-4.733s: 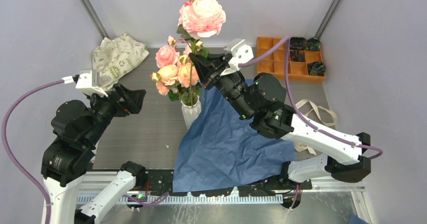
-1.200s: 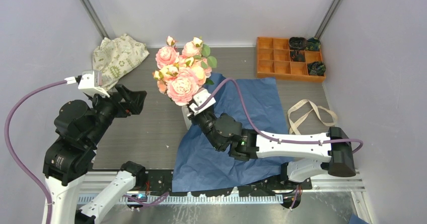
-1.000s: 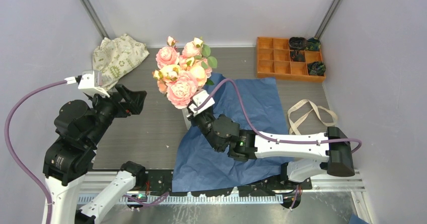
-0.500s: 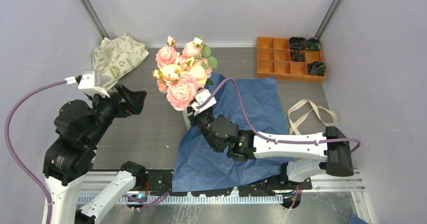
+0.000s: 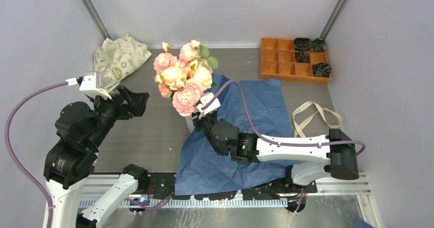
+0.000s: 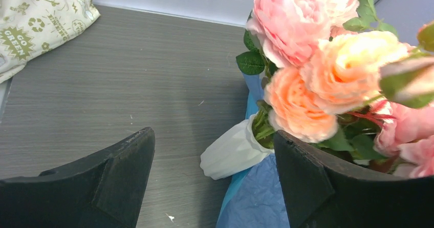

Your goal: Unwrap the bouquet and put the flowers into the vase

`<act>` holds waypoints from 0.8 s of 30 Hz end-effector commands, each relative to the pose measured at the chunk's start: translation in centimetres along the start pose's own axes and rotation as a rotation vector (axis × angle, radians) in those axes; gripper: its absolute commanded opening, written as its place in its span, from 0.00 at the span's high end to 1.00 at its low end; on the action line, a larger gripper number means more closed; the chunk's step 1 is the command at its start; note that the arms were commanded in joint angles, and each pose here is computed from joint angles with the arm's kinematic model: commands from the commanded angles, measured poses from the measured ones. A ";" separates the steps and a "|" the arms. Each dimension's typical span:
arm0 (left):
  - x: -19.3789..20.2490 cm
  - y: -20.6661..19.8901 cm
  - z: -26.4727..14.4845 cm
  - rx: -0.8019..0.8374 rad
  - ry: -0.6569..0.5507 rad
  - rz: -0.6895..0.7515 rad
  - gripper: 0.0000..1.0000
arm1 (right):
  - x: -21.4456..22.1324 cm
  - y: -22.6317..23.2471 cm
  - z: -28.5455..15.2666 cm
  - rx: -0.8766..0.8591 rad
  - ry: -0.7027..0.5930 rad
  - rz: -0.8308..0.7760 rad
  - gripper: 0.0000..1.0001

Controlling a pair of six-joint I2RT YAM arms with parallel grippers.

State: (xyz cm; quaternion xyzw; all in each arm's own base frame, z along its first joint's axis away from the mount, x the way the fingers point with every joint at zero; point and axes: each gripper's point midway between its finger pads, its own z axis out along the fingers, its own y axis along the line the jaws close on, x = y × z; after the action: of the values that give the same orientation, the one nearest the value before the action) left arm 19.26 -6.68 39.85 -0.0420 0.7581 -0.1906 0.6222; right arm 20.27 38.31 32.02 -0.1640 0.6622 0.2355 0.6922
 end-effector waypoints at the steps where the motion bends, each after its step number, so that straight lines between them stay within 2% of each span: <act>1: -0.9 -0.3 -0.4 0.014 -0.038 -0.013 0.14 | 2.6 -0.3 -0.4 0.005 0.070 0.014 0.99; 20: -0.8 -0.2 -0.5 0.011 -0.040 -0.014 0.14 | 5.3 -2.4 0.7 0.070 0.140 0.042 0.99; 24: -0.7 -0.1 -0.4 0.008 -0.039 -0.012 0.14 | 5.9 -2.7 0.8 0.080 0.158 0.048 0.96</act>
State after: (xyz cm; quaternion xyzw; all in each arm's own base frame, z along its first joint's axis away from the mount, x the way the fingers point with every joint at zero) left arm 19.09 -6.62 39.91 -0.0422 0.7565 -0.1915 0.6239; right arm 21.81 37.72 29.65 -0.1202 0.6938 0.2559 0.6623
